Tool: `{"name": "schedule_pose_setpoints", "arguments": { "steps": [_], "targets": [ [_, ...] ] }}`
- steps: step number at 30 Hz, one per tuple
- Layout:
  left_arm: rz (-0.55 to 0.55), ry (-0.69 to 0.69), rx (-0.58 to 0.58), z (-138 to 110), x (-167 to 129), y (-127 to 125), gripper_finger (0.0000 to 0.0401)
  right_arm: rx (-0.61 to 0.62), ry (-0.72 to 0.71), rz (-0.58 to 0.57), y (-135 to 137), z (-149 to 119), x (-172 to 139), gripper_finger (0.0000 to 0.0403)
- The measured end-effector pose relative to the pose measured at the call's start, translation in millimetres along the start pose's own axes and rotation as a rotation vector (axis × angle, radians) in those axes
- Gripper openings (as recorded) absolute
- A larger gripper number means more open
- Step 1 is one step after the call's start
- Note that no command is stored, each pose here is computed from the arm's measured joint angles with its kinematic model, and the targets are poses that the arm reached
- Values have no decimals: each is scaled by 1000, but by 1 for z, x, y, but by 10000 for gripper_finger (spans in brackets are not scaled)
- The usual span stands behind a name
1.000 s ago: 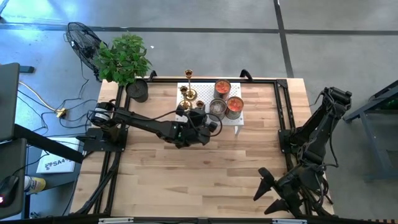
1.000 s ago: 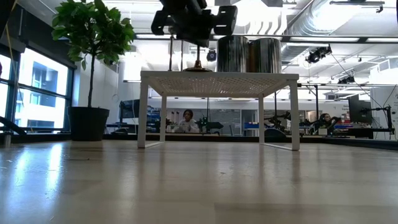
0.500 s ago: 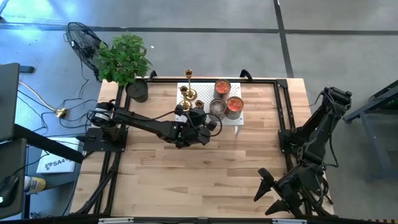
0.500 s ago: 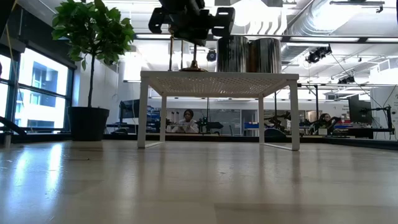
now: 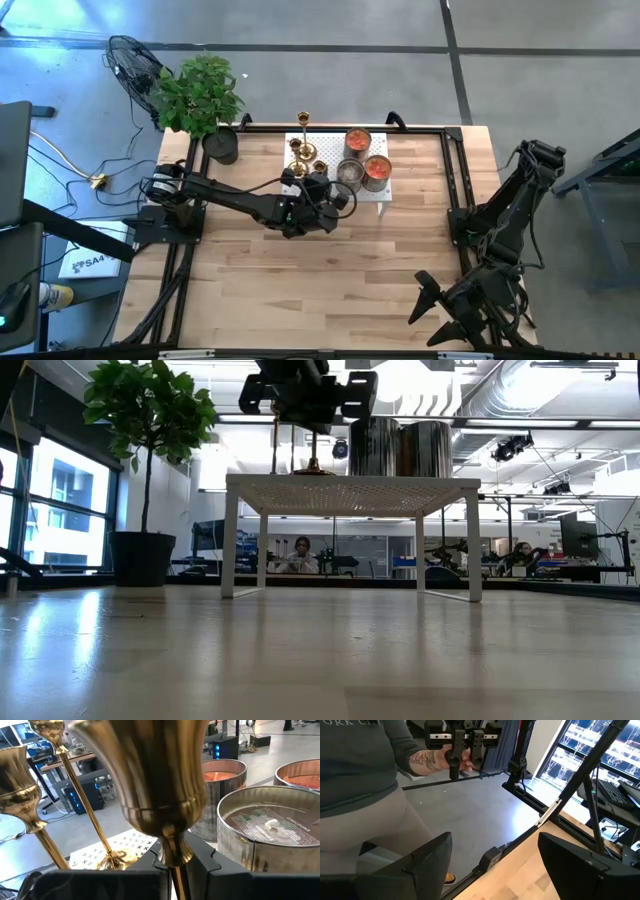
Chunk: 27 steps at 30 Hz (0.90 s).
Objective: Pick & Place candle stick holders
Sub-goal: Put the gold holder on the shelf, then return to Home Position
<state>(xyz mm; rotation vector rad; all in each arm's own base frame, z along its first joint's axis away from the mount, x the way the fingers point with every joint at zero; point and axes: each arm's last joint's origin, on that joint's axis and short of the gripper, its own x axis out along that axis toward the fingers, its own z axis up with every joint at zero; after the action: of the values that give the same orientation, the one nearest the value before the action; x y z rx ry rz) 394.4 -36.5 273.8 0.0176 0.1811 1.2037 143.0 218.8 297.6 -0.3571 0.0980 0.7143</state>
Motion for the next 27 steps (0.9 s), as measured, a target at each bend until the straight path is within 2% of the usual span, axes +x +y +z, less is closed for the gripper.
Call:
{"name": "schedule_pose_setpoints", "arguments": {
  "steps": [19, 23, 27],
  "targets": [
    [-42, 23, 3, -1, 0, -1, 32, 0, 0, 0, 0, 0, 0, 291],
    [-40, 22, 2, -1, 0, -1, 58, 8, 0, 0, 0, 0, 0, 291],
    [-37, 18, -4, 0, 0, -1, 106, 7, 1, 8, 0, 0, 0, 291]
  ]
}}
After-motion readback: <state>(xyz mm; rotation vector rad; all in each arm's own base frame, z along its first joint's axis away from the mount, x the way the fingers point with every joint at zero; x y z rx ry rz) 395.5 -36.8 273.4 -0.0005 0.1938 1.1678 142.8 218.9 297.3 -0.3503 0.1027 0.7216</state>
